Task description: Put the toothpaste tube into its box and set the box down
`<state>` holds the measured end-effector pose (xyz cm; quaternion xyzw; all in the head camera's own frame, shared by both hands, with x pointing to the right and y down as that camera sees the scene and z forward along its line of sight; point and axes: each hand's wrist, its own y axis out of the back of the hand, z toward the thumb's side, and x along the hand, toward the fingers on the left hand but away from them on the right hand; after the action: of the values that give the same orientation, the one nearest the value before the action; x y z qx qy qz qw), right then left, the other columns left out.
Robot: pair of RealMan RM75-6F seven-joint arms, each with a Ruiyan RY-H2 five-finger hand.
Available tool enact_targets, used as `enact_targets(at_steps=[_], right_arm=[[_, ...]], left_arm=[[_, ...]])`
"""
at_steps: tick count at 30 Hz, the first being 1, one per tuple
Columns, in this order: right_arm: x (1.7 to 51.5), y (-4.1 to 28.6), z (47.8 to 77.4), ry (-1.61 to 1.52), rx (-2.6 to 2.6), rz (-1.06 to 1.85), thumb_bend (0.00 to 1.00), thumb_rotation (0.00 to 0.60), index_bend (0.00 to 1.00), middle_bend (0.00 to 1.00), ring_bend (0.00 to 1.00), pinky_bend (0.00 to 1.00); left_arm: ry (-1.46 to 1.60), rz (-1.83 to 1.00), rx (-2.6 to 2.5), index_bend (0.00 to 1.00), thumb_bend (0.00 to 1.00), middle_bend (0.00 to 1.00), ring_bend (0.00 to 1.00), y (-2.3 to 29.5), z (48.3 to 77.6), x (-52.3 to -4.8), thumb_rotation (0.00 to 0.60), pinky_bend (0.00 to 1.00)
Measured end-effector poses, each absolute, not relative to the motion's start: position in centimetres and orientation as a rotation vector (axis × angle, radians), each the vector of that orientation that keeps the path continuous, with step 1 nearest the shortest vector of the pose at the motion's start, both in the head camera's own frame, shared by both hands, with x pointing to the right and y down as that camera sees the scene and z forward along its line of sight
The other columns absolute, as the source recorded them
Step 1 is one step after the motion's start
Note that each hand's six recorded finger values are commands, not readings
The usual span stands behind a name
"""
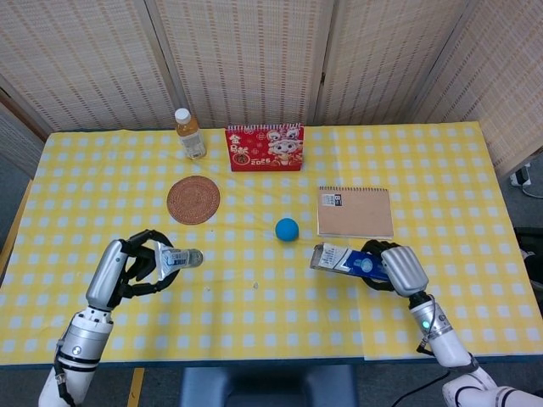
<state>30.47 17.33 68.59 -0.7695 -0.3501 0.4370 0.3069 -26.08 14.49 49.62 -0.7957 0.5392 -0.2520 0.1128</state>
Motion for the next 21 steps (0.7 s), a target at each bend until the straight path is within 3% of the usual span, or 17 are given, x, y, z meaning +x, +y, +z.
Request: enact_targets(at_steps=[9,21], right_arm=[[25.9,17.6,69.3,-1.071,-2.207,0.94,0.29,0.6,0.47,0.35,0.41,0.48],[21.7,18.1,70.8,-1.266,-2.379,0.724,0.29,0.6,0.47,0.33,0.4,0.48]], left_arm=[[1.625,-0.605,-2.393,0.78,0.6,1.0,1.0,13.3,46.7,-24.2,0.6,1.0],[1.629,-0.5,-2.48,0.78,0.6,1.0,1.0,12.4,46.2,-22.3,0.6,1.0]])
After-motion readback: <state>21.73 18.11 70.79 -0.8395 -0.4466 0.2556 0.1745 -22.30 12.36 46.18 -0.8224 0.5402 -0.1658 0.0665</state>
